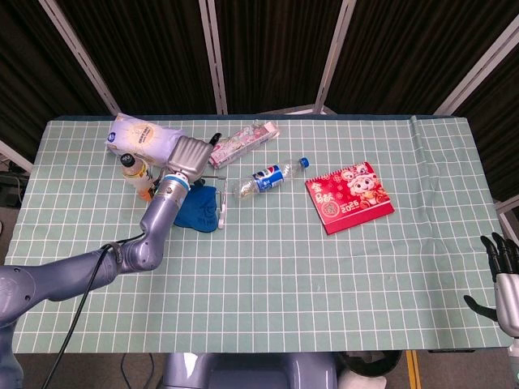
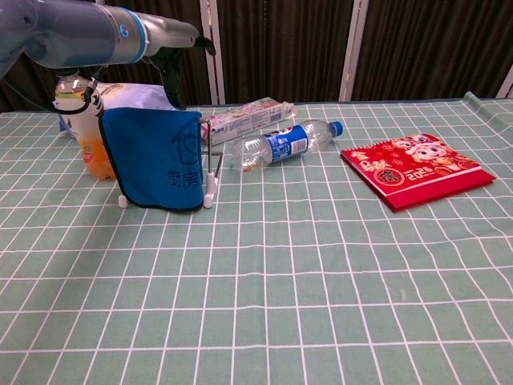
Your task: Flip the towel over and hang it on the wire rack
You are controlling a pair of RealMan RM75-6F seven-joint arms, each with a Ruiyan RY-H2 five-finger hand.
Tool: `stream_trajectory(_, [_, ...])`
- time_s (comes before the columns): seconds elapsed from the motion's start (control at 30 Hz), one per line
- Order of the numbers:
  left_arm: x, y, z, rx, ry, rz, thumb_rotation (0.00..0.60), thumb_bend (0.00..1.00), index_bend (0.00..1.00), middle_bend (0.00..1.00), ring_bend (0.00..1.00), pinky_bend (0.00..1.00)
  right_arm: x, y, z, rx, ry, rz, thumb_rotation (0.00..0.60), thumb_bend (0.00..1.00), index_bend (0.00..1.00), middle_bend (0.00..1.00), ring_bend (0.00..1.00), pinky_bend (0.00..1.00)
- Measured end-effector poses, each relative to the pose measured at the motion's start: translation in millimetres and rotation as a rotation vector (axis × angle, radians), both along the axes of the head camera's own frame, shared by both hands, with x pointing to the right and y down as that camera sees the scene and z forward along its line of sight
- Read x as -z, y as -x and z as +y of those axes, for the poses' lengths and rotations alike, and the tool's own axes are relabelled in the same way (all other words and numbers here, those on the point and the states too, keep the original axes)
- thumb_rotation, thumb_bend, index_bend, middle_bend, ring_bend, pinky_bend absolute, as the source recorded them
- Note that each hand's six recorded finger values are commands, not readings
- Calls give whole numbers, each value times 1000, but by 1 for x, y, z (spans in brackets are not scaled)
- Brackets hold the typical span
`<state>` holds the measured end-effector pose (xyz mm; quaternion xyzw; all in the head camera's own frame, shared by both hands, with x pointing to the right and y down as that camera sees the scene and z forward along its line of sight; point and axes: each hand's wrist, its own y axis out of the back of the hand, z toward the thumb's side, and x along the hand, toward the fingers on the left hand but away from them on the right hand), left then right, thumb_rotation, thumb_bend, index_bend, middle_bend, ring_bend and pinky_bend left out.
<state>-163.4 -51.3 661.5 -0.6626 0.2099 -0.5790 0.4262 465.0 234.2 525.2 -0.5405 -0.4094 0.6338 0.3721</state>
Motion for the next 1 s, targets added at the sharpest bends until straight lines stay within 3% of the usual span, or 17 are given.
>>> stream_trajectory(0.2, [26, 4, -5, 24, -45, 119, 600, 202, 0, 955, 943, 1000, 3, 2, 1, 8, -9, -9, 600, 0, 53, 0, 0, 0])
stream_trajectory(0.33, [50, 14, -4, 27, -98, 182, 600, 161, 0, 832, 802, 945, 6, 5, 2, 20, -16, -18, 600, 0, 56, 0, 0, 0])
stream_trajectory(0.37, [56, 18, -3, 28, -114, 193, 600, 136, 0, 773, 740, 873, 7, 6, 2, 24, -16, -21, 600, 0, 58, 0, 0, 0])
stream_trajectory(0.47, [75, 35, 4, 31, -161, 226, 600, 52, 0, 490, 444, 487, 8, 9, 4, 38, -18, -35, 600, 0, 60, 0, 0, 0])
stream_trajectory(0.53, [88, 52, 13, 47, -186, 238, 600, 7, 0, 201, 172, 215, 10, 11, 4, 47, -22, -45, 600, 0, 56, 0, 0, 0])
stream_trajectory(0.63, [104, 78, 30, 73, -227, 240, 600, 0, 0, 5, 5, 37, 12, 13, 5, 58, -29, -57, 600, 0, 57, 0, 0, 0])
stream_trajectory(0.8, [119, 126, 72, 133, -281, 222, 600, 0, 0, 0, 0, 0, 18, 15, 6, 69, -46, -63, 600, 0, 57, 0, 0, 0])
stream_trajectory(1.0, [128, 178, 133, 206, -289, 153, 600, 0, 0, 0, 0, 0, 23, 17, 7, 81, -63, -68, 600, 0, 62, 0, 0, 0])
